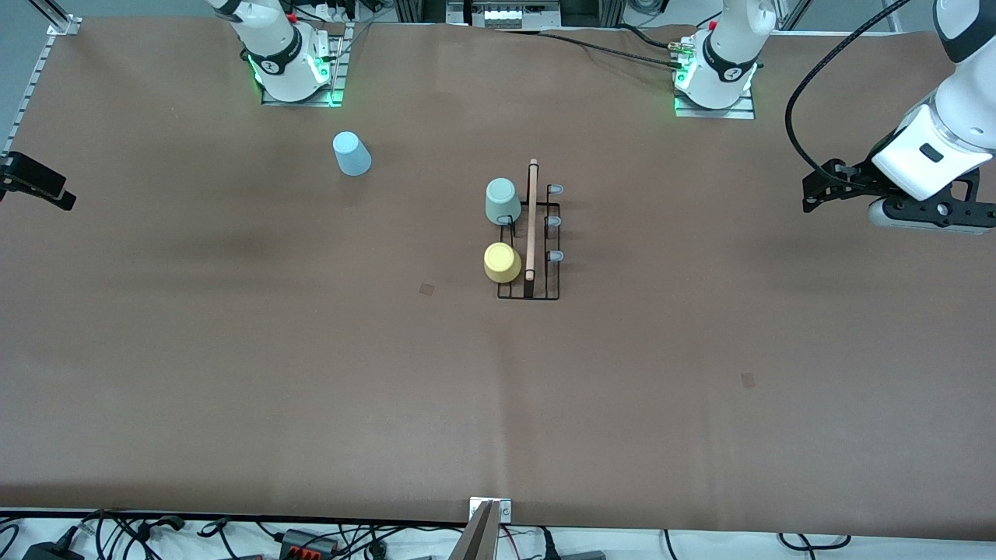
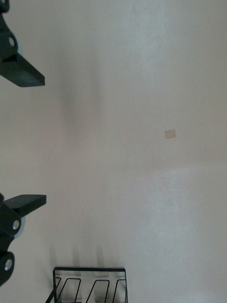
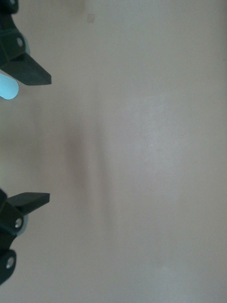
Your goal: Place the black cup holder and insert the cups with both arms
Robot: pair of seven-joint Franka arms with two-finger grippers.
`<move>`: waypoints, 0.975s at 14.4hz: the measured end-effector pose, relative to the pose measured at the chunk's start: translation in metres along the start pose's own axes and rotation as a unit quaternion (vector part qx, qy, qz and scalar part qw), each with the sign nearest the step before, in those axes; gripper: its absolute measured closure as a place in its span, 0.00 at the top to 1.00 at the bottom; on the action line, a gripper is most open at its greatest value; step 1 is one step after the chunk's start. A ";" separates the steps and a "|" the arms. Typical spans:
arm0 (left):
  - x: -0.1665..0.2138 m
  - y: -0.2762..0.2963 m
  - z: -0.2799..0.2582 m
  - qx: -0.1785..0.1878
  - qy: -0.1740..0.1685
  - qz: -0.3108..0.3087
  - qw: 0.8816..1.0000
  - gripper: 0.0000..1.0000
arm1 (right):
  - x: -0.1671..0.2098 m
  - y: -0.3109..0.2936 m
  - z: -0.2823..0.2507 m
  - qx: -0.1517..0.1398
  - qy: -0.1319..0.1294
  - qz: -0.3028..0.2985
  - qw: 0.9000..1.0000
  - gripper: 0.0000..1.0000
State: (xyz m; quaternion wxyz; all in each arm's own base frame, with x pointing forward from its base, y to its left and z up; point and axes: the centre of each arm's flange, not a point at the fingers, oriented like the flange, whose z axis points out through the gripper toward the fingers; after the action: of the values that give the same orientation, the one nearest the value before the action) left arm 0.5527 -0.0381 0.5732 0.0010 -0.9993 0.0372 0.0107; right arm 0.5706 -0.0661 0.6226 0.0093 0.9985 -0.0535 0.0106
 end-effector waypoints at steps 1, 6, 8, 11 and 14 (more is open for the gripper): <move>0.000 0.000 0.000 0.000 0.000 0.000 1.000 1.00 | 0.000 0.000 0.000 0.000 0.000 0.000 1.000 1.00; 0.000 0.000 0.000 0.000 0.000 0.000 1.000 1.00 | 0.000 0.005 0.000 0.000 0.000 0.004 1.000 1.00; 0.000 0.000 0.000 0.000 0.000 0.000 1.000 1.00 | 0.000 0.004 0.000 0.000 0.000 0.003 1.000 1.00; 0.000 0.000 0.000 0.000 0.000 0.000 1.000 1.00 | 0.000 0.003 0.001 0.000 0.000 0.002 1.000 1.00; 0.000 0.000 0.000 0.000 0.000 0.000 1.000 1.00 | 0.001 0.000 0.003 0.000 -0.003 0.000 1.000 1.00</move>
State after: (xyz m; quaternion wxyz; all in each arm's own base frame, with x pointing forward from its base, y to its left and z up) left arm 0.5527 -0.0381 0.5732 0.0010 -0.9993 0.0372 0.0108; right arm 0.5715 -0.0664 0.6201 0.0091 0.9985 -0.0535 0.0075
